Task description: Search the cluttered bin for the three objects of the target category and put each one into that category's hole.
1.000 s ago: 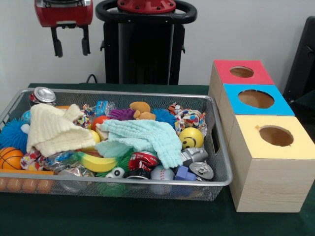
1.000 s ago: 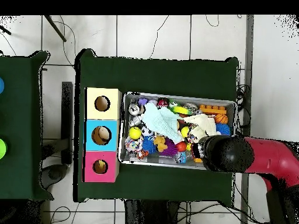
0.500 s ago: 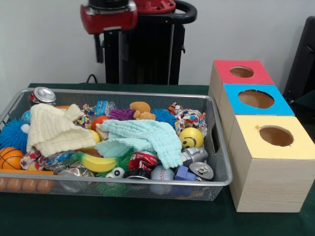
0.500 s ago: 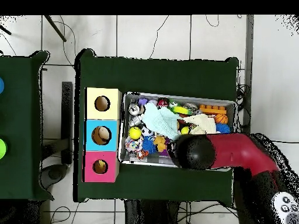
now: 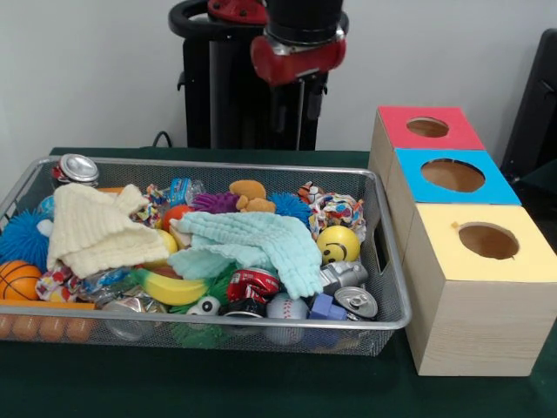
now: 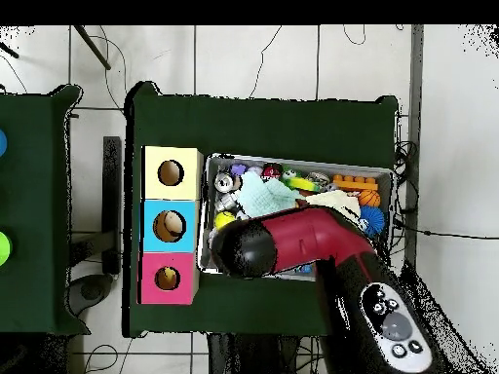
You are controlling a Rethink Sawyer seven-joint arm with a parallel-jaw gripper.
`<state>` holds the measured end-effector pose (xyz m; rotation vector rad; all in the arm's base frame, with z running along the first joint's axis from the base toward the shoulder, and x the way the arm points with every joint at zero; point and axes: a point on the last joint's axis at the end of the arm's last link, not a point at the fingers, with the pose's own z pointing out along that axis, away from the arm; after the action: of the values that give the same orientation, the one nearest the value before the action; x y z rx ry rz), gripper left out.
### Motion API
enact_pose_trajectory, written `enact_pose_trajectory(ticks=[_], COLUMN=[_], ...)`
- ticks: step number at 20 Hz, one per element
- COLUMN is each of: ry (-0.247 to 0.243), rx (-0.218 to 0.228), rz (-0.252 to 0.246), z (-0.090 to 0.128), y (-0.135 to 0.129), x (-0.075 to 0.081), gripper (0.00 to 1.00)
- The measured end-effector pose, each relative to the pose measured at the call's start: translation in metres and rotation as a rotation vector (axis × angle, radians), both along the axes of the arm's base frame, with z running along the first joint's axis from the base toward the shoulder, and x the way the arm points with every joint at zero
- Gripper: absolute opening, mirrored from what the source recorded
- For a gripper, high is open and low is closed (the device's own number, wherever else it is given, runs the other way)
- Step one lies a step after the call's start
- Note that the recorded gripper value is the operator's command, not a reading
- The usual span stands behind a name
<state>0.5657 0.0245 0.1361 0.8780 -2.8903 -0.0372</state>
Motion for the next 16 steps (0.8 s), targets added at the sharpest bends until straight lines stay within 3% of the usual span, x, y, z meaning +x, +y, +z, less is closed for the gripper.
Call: enact_pose_trajectory(ticks=[6, 13, 16], ry=[0.021, 0.035, 0.038], rx=[0.013, 0.043, 0.044], rz=[0.036, -0.009, -0.025], z=[-0.024, -0.07, -0.079], y=[0.034, 0.045, 0.042], x=[0.006, 0.028, 0.031], gripper=[1.0, 1.0, 1.0])
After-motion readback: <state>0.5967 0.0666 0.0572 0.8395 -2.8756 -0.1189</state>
